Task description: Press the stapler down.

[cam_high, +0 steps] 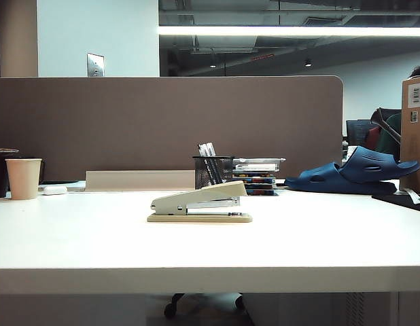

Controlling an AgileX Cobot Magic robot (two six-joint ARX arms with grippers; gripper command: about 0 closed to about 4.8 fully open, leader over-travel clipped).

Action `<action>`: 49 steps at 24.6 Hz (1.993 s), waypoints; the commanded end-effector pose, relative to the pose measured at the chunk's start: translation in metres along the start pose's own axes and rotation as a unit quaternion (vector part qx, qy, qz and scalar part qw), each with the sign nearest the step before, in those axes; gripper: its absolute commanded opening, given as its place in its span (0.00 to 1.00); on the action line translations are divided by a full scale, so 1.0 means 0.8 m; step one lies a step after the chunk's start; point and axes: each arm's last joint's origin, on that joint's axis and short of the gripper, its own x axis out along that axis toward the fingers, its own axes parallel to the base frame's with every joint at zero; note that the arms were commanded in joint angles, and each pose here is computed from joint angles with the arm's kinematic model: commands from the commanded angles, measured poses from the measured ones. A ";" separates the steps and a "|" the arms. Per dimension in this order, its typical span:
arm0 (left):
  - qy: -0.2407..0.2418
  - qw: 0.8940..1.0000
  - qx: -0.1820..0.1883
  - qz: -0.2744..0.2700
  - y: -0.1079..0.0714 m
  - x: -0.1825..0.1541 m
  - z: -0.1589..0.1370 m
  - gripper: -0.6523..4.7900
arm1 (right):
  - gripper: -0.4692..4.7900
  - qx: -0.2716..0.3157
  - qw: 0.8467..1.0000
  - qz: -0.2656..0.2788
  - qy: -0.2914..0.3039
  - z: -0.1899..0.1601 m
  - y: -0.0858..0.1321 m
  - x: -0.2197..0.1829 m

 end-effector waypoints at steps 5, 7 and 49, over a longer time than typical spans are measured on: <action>-0.008 1.000 0.003 0.001 0.000 0.000 0.002 0.11 | 0.07 0.010 0.999 0.008 -0.052 -0.062 0.006 -0.014; -0.008 1.000 0.003 0.001 0.000 0.000 0.002 0.11 | 0.07 0.017 0.998 0.008 -0.056 -0.075 0.007 -0.014; -0.021 1.000 0.012 0.001 0.000 0.000 0.005 0.11 | 0.07 0.014 0.995 -0.012 -0.102 -0.181 0.012 0.018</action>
